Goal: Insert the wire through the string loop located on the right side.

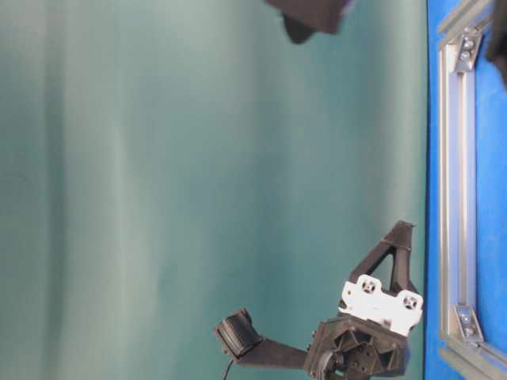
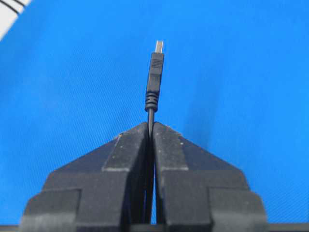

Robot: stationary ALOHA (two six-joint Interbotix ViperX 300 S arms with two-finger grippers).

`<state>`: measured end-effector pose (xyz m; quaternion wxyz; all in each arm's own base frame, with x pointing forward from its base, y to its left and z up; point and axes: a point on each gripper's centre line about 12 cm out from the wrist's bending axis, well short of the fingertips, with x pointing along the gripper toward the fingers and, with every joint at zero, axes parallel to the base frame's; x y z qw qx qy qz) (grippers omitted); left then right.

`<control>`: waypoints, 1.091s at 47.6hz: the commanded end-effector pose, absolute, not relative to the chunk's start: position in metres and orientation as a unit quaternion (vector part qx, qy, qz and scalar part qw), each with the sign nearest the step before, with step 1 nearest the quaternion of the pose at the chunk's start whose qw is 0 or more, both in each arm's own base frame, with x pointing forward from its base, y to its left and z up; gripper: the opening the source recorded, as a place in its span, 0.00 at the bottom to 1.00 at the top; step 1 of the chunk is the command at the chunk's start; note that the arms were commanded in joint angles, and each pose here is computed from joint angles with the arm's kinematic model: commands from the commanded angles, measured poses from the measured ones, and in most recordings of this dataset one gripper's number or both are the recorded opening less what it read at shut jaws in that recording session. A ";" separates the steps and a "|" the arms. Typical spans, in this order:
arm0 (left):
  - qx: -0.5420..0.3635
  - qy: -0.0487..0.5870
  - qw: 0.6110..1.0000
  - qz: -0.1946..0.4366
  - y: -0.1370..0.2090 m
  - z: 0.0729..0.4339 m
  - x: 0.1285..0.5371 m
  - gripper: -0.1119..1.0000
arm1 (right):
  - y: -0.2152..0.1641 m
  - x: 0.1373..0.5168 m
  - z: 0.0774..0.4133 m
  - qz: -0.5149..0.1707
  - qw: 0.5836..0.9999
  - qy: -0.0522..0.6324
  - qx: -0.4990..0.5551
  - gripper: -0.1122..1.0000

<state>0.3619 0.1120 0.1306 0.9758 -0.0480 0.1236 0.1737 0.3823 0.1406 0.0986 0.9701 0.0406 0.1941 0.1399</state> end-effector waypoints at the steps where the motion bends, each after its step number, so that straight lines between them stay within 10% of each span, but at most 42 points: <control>1: -0.045 0.100 0.979 0.171 0.111 0.147 0.364 0.10 | 0.143 0.385 0.126 0.145 0.973 0.174 0.045 0.06; 52: -0.045 0.100 0.979 0.171 0.111 0.147 0.364 0.10 | 0.142 0.383 0.129 0.145 0.971 0.183 0.042 0.06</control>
